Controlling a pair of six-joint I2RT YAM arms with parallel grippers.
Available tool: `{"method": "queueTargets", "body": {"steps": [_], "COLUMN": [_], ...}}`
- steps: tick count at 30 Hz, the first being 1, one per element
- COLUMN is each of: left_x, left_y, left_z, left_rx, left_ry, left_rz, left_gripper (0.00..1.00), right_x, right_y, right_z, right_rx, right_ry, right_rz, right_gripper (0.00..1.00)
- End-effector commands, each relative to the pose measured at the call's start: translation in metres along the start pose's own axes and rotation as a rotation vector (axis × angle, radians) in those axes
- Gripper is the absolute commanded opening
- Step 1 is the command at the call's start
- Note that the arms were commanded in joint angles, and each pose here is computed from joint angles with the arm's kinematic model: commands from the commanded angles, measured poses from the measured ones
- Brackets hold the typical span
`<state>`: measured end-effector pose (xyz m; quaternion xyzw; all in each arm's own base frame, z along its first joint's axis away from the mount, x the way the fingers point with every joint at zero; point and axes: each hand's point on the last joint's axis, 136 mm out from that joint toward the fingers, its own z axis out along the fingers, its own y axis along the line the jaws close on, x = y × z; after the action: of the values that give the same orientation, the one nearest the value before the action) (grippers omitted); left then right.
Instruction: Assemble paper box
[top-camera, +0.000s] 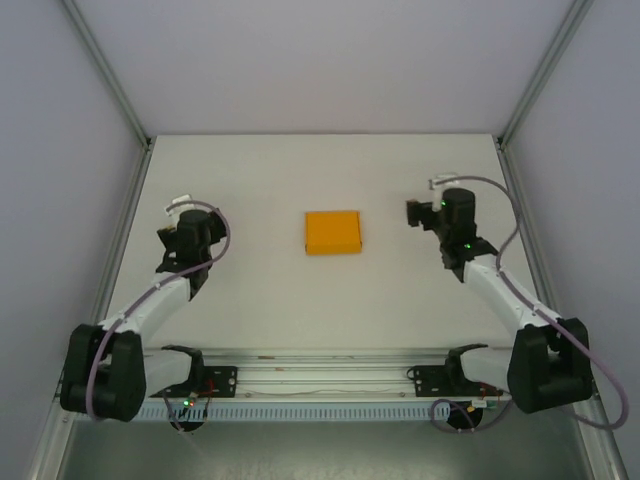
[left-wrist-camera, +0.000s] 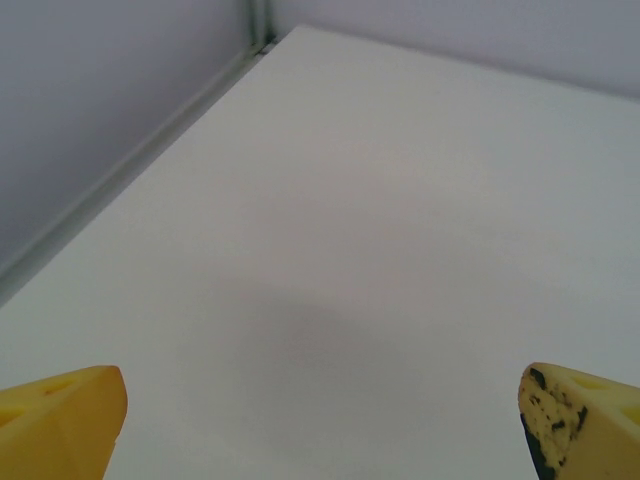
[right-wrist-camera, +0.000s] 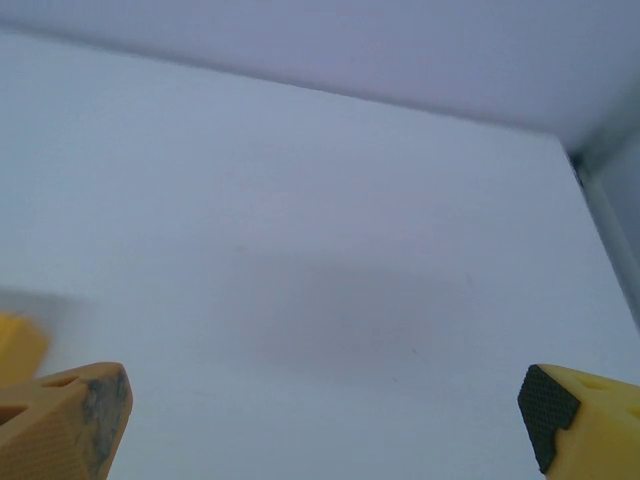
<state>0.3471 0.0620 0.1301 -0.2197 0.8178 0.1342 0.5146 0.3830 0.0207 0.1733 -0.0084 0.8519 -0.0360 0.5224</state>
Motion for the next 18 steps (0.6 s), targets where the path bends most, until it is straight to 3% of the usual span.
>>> {"method": "queueTargets", "body": {"steps": [1, 4, 8, 15, 18], "left_x": [-0.023, -0.012, -0.001, 0.01, 0.009], "left_y": [0.007, 0.001, -0.012, -0.022, -0.022], "left_z": [0.006, 0.015, 0.027, 0.032, 0.032], "left_rx": [-0.017, 0.006, 0.108, 0.181, 0.182], "left_ry": [-0.203, -0.217, -0.204, -0.191, -0.193], "left_rz": [-0.018, 0.04, 0.029, 0.055, 0.055], "left_gripper": [1.0, 1.0, 1.0, 1.0, 1.0], "right_x": [0.009, 0.006, 0.001, 0.024, 0.06], "right_y": [-0.013, -0.029, -0.022, -0.023, -0.028], "right_z": [0.011, 0.012, 0.001, 0.015, 0.028], "right_rx": [0.016, 0.051, -0.006, 0.001, 0.044], "right_ry": [-0.117, -0.172, -0.333, -0.128, -0.147], "right_rz": [0.219, 0.257, 0.208, 0.19, 0.221], "right_gripper": [1.0, 1.0, 1.0, 1.0, 1.0]}}
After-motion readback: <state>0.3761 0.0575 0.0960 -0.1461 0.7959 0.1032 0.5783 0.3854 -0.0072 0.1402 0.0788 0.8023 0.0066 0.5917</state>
